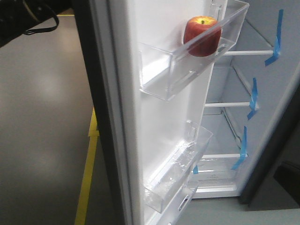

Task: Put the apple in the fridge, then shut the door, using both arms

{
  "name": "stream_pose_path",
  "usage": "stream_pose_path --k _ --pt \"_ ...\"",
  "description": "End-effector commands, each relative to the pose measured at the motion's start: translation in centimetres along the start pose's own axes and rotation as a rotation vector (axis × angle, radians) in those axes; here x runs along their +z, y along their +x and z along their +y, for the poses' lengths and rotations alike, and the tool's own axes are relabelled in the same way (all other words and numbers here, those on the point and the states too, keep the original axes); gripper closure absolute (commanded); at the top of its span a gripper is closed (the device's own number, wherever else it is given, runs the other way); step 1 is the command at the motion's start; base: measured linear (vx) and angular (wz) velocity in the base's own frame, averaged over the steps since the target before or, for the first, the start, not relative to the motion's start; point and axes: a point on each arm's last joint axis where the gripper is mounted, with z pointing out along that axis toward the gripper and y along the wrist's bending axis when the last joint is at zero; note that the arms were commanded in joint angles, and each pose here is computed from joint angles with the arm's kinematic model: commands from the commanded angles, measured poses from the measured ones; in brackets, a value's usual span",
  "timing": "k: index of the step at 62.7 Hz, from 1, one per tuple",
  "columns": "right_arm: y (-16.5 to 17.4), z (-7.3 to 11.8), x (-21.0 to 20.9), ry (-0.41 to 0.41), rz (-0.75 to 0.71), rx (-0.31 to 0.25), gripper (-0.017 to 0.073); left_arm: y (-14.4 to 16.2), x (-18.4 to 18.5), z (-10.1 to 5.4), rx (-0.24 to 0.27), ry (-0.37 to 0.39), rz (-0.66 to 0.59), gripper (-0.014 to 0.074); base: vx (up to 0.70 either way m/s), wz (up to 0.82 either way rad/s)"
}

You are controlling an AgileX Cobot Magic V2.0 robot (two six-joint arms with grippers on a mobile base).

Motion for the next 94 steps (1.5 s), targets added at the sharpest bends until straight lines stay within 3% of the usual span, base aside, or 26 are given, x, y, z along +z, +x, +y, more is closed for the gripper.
stream_pose_path --k 1,14,25,31,46,53,74,94 --pt "-1.2 -0.2 -0.1 0.028 -0.066 0.021 0.0563 2.7 2.6 -6.7 0.039 0.324 0.184 0.0166 0.0 0.0" --pt "-1.4 -0.4 -0.1 0.056 -0.093 0.022 0.0561 4.7 4.1 -6.4 0.069 0.254 0.279 0.0166 0.0 0.0" --pt "-1.9 -1.2 -0.2 0.138 -0.142 -0.012 0.0498 2.7 2.7 -5.0 0.097 0.149 0.209 0.0166 0.0 0.0" --pt "-2.1 -1.9 0.1 0.197 -0.153 -0.05 0.0409 1.4 1.6 -4.3 0.111 0.09 0.16 0.0166 0.0 0.0" --pt "-4.1 -5.5 3.3 0.372 -0.135 -0.067 0.0056 -2.0 -1.8 -2.7 0.148 -0.047 0.046 0.0166 0.0 0.0" --pt "-6.1 -7.4 5.6 0.439 -0.123 -0.085 -0.0015 -3.1 -3.3 -2.3 0.163 -0.078 0.018 0.0166 0.0 0.0" --pt "-9.6 -13.8 11.9 0.688 -0.158 -0.074 0.0009 -4.0 -5.7 -2.1 0.198 -0.105 0.052 0.0166 0.0 0.0" --pt "-10.5 -17.9 17.0 0.79 -0.156 -0.075 0.0016 -4.0 -5.9 -1.8 0.208 -0.128 0.07 0.0166 0.0 0.0"
